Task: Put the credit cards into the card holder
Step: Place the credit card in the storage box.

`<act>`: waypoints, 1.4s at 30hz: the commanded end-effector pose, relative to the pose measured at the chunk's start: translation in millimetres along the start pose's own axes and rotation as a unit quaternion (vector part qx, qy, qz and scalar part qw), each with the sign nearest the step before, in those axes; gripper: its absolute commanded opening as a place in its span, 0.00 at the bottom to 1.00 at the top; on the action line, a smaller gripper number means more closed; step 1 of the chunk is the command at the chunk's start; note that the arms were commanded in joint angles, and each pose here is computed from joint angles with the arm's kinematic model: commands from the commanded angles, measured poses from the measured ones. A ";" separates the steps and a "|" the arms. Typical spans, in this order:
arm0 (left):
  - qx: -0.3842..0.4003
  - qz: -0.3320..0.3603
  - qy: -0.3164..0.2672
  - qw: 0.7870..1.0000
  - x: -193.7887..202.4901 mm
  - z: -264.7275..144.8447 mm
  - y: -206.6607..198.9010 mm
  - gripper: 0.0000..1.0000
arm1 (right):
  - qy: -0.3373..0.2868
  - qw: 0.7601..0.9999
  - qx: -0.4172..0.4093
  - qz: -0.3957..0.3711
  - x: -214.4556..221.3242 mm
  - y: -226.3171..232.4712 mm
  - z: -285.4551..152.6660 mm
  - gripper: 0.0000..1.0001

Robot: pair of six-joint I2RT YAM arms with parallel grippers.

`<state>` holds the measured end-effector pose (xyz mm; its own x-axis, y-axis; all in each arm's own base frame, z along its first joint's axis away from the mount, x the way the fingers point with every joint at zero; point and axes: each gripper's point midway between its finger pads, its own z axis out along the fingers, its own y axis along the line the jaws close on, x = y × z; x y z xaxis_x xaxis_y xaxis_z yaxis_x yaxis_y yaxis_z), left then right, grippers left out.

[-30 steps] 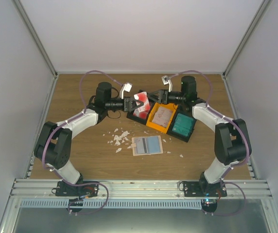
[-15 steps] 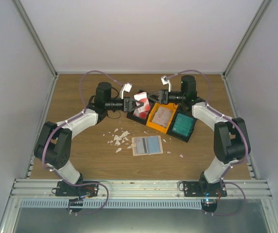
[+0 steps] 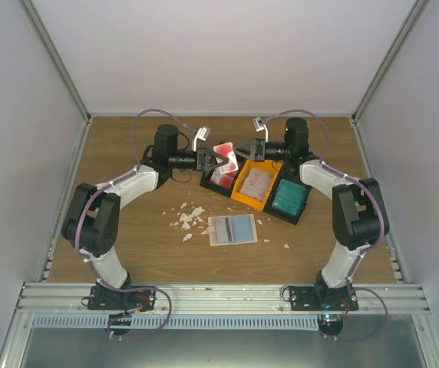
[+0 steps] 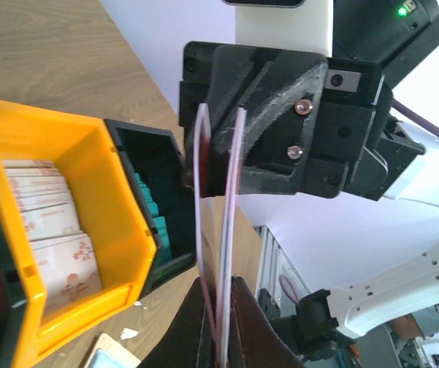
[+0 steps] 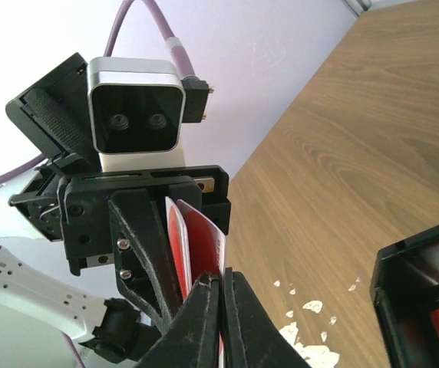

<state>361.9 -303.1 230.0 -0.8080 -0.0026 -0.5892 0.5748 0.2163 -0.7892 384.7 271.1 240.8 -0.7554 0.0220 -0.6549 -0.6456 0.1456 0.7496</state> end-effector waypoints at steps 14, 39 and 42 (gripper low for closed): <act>-0.032 -0.076 -0.006 0.997 -11.2 5.8 89.7 0.07 | -0.032 0.995 0.045 0.087 -27.7 -77.8 -1.1 0.00; -0.049 -0.108 -0.003 0.993 2.5 14.3 138.2 0.09 | -0.052 0.985 0.145 0.080 -36.2 -126.5 -36.2 0.01; -0.070 -0.099 -0.007 0.993 1.7 14.3 139.9 0.08 | -0.052 0.983 0.158 0.074 -34.6 -125.8 -39.2 0.01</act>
<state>435.3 -285.6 111.8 -0.9276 -0.0616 -0.3685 0.3333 0.3091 -0.8907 484.8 218.5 162.4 -0.8480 0.1674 -0.5029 -0.4163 0.3770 0.8274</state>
